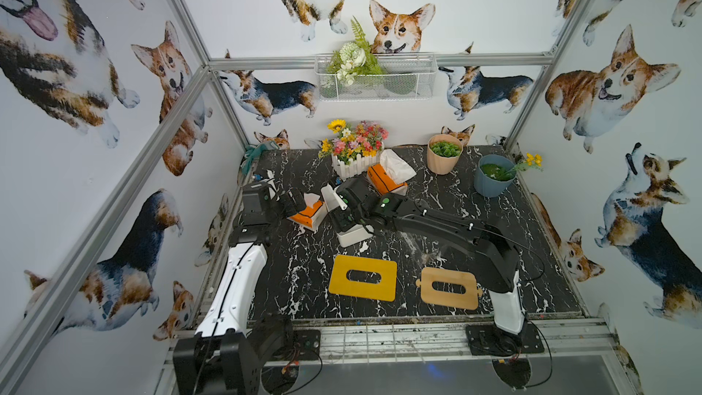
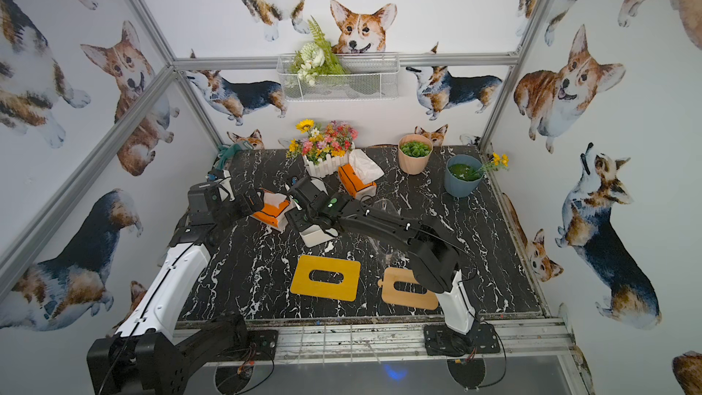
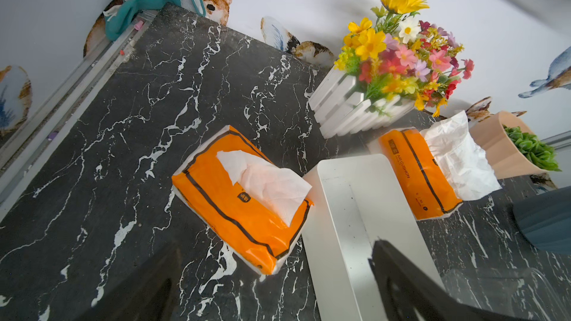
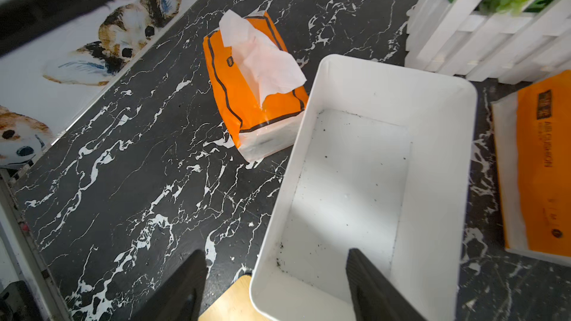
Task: Put the tissue paper into the tissue box
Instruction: Adjust the tissue box at the center of the board.
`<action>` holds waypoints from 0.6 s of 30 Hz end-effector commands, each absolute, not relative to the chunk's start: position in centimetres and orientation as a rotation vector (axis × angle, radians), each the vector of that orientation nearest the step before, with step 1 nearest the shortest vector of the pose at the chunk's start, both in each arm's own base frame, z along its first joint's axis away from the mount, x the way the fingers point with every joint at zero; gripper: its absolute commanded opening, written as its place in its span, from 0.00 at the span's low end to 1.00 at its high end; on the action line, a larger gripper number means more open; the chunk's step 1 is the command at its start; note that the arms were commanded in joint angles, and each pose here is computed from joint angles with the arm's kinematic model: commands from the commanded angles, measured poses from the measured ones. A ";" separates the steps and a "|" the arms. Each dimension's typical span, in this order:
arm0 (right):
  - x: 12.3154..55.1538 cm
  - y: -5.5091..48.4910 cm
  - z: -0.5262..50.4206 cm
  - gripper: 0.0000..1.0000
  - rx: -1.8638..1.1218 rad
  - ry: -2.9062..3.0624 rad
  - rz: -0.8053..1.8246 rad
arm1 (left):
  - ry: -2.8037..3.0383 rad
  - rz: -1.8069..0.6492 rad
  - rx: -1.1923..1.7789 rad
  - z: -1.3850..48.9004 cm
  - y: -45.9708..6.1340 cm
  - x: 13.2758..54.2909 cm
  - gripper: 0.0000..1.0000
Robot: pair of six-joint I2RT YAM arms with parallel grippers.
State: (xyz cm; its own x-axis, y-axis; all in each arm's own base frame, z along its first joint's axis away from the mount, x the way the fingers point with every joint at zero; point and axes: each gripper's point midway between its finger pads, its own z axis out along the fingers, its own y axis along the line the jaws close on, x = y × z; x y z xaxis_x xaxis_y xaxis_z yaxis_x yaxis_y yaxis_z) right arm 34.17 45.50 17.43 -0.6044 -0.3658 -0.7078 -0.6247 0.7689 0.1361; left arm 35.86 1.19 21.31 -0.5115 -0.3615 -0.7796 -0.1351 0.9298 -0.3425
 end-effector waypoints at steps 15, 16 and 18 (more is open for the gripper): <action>37.3 48.4 11.7 0.32 -0.725 2.382 0.332 | 2.032 -0.183 -0.238 21.0 1.8 33.9 1.00; 37.3 48.4 11.3 0.29 -0.729 2.387 0.328 | 2.025 -0.182 -0.237 20.9 1.8 33.8 1.00; 37.3 48.4 10.6 0.25 -0.741 2.396 0.319 | 2.018 -0.180 -0.237 20.7 1.8 33.6 1.00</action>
State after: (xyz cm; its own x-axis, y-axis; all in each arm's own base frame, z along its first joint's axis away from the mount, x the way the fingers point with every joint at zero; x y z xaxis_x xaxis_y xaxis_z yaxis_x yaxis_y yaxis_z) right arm 37.30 48.71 11.14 -0.6509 -0.4277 -0.6272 -0.5888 0.8059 0.0615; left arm 33.26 1.57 19.86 -0.4789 -0.2651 -0.8369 -0.1016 0.9636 -0.2471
